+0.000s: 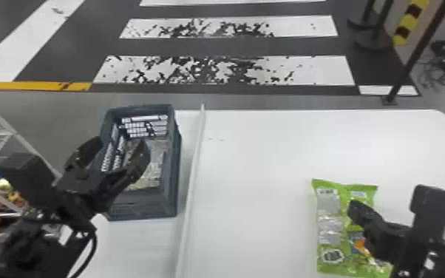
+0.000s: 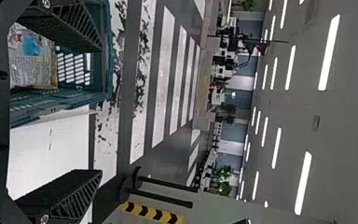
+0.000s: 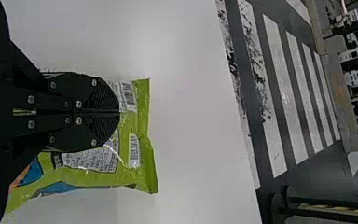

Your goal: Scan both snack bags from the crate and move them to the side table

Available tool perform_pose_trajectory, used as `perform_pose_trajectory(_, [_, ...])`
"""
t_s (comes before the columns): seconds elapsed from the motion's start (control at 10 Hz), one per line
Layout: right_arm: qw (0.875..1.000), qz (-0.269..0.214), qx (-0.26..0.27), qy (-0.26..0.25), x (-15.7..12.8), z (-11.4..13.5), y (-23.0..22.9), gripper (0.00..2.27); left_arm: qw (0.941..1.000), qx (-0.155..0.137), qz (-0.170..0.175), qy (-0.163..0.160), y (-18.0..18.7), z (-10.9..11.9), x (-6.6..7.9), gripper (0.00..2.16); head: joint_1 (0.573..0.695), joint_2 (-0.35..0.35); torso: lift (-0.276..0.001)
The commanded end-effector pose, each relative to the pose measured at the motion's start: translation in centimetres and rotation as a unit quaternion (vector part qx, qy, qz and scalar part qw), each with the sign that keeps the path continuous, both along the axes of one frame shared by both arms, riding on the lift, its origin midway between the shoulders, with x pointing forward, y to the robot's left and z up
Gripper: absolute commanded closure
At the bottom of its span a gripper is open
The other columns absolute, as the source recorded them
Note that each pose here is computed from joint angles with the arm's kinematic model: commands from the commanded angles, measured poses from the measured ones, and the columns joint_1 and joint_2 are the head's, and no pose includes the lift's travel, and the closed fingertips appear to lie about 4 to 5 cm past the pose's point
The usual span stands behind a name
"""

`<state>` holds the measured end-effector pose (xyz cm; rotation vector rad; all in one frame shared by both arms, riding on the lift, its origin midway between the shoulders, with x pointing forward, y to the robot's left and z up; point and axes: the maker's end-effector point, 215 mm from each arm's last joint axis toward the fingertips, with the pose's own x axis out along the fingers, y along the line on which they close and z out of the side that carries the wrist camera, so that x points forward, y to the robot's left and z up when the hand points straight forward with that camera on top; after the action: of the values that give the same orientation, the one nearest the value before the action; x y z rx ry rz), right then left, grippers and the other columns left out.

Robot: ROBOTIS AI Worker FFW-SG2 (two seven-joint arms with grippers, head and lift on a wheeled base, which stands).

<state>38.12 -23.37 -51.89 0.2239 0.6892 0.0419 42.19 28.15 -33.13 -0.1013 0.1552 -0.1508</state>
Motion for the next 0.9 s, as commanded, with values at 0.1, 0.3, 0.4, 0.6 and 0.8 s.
perform_pose_trajectory(0.1, [1.000,-0.007,-0.002,0.008,-1.2,-0.6,-1.2,2.25,1.0000,-0.004,-0.006,-0.002,-0.8,0.1,0.1,0.07,0.695,0.057,-0.029])
perform_pose_trajectory(0.3, [1.000,-0.009,-0.006,0.013,-1.5,-1.4,-1.4,2.25,1.0000,-0.003,-0.006,-0.001,-0.7,0.0,0.0,0.07,0.695,0.043,-0.029])
perform_pose_trajectory(0.4, [1.000,-0.008,-0.007,0.017,-1.7,-1.8,-1.4,2.25,1.0000,-0.002,-0.006,0.001,-0.6,-0.1,-0.1,0.07,0.695,0.039,-0.029])
perform_pose_trajectory(0.6, [1.000,-0.008,-0.014,0.023,-1.5,-3.1,-1.6,2.25,1.0000,-0.002,-0.006,-0.001,-0.6,0.0,-0.2,0.07,0.695,0.040,-0.029])
perform_pose_trajectory(0.8, [0.999,-0.010,-0.022,0.030,-1.6,-4.3,-2.0,2.25,1.0000,-0.001,-0.006,-0.002,-0.6,0.2,-0.2,0.07,0.695,0.037,-0.029])
